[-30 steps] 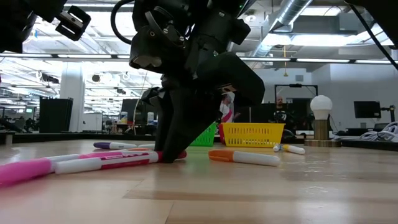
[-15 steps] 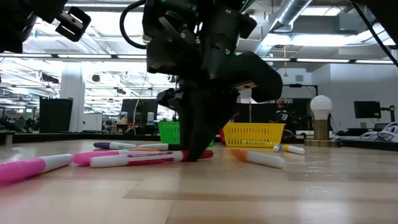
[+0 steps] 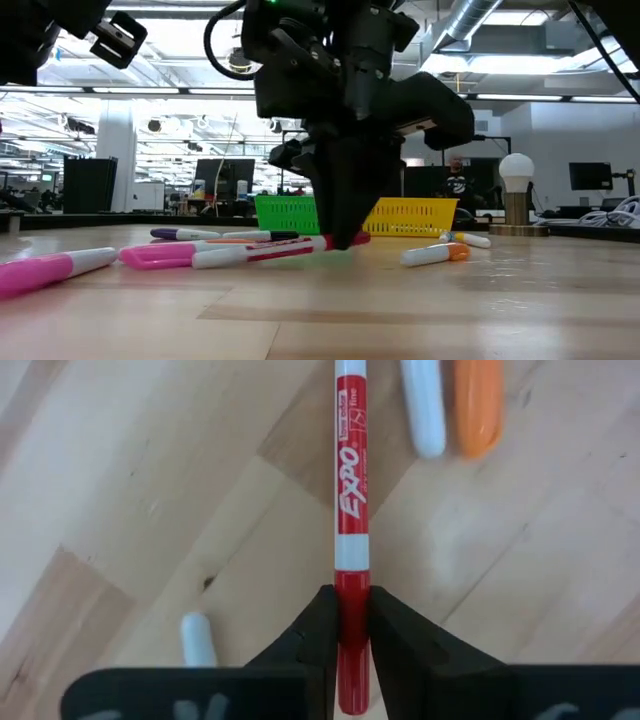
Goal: Pick & Place Markers
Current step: Put the red highlighter in the yellow bin
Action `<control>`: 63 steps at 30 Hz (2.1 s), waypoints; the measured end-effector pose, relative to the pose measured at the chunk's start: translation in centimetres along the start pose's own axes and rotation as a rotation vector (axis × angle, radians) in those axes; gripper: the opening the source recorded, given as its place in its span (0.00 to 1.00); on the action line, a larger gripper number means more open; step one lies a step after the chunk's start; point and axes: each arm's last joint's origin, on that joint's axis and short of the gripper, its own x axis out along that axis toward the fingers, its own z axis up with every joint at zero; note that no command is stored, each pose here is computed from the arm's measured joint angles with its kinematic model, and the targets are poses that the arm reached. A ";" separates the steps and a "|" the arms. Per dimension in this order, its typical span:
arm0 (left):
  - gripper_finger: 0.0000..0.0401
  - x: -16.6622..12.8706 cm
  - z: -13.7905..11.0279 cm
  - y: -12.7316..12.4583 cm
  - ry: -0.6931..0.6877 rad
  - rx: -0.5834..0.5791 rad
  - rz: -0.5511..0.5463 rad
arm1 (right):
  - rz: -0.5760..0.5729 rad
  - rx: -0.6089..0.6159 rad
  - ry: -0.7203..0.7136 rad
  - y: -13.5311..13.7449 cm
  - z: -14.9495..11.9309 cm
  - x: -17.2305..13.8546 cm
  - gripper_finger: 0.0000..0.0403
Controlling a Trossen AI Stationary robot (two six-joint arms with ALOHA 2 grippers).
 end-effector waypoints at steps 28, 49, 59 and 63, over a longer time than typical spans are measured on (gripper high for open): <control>0.37 0.0 0.3 -0.1 -0.027 0.097 -0.011 | -0.146 0.258 -0.160 -4.0 -6.2 -16.1 0.10; 0.37 0.0 0.3 -0.1 -0.027 0.059 -0.011 | -0.232 0.938 -0.154 -12.0 -20.9 -22.4 0.11; 0.37 0.0 0.3 -0.1 -0.026 0.059 -0.011 | -0.162 1.175 -0.069 -11.9 -23.8 -20.3 0.11; 0.37 0.0 0.3 -0.1 -0.026 0.059 -0.012 | -0.128 1.189 -0.015 -11.4 -24.3 -18.3 0.11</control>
